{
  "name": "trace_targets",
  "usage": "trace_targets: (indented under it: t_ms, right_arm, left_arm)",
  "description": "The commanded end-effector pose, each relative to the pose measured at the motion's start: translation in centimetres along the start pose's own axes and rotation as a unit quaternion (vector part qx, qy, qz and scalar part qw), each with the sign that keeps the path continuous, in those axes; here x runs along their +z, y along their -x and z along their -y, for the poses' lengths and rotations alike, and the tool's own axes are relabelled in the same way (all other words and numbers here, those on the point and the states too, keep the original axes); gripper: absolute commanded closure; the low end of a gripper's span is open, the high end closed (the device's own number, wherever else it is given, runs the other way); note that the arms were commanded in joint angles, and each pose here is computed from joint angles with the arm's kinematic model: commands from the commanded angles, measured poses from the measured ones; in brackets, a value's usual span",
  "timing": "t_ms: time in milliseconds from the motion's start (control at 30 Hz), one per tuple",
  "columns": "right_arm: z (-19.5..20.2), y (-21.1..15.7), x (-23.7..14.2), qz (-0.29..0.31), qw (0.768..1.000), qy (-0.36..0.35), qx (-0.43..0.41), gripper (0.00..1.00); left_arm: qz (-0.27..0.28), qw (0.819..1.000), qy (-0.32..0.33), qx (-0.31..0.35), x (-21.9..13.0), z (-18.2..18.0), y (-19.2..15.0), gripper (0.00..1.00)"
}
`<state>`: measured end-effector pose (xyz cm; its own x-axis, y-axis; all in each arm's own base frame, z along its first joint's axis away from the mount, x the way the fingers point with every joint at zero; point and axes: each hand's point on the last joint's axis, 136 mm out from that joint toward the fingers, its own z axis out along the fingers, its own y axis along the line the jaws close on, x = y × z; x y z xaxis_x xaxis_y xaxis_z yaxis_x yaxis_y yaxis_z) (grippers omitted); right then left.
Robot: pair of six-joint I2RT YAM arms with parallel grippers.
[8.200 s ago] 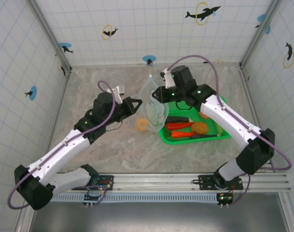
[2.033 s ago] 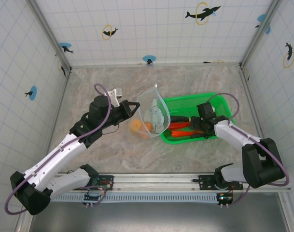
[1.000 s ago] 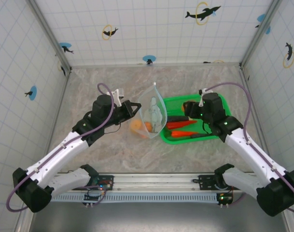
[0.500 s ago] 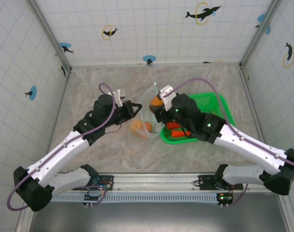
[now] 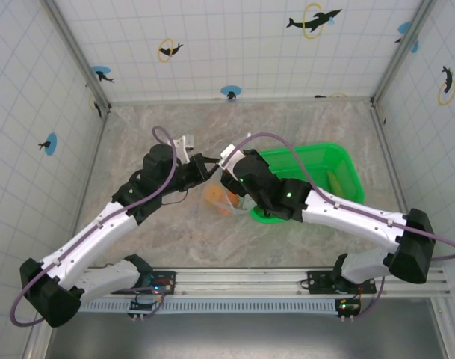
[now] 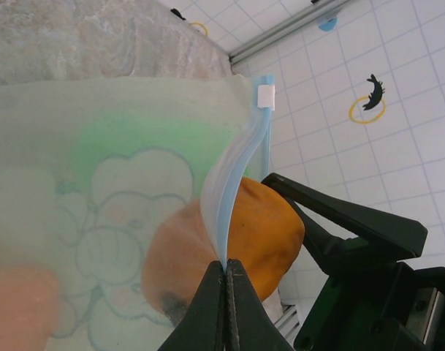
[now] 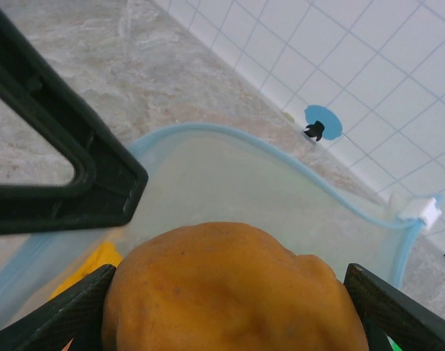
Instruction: Place the food in the zip-top bag and seal the zipper
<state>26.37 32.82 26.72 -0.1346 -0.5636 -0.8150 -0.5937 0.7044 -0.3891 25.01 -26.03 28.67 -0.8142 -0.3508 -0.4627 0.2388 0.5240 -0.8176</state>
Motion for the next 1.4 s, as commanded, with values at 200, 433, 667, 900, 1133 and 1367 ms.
trace_targets:
  t_ms: [200,433,667,900,1133,1367]
  right_arm:
    - [-0.1,2.1,0.8,0.042,0.999,-0.016,0.017,0.00]
    - [-0.1,2.4,-0.7,0.060,0.998,0.009,0.033,0.00]
    - [1.6,4.2,-3.2,0.095,0.991,0.028,0.089,0.04]
    - [6.0,3.4,-5.5,0.124,0.968,0.039,0.215,0.12]
    - [11.6,-4.5,-4.5,0.063,0.935,0.003,0.350,0.16]
    - [14.6,-16.6,-2.6,-0.118,0.911,-0.118,0.378,0.17]
  left_arm:
    - [0.009,1.000,-0.027,-0.002,-0.2,1.9,0.9,1.00]
    - [0.007,1.000,-0.023,-0.002,0.2,1.6,0.9,1.00]
    - [0.013,1.000,0.003,-0.003,0.3,0.4,0.9,1.00]
    - [0.029,0.999,0.030,0.001,-0.3,-0.3,1.4,1.00]
    - [0.041,0.998,0.051,0.011,-0.8,-1.0,1.7,1.00]
    - [0.035,0.998,0.055,0.014,-0.7,-1.6,1.2,1.00]
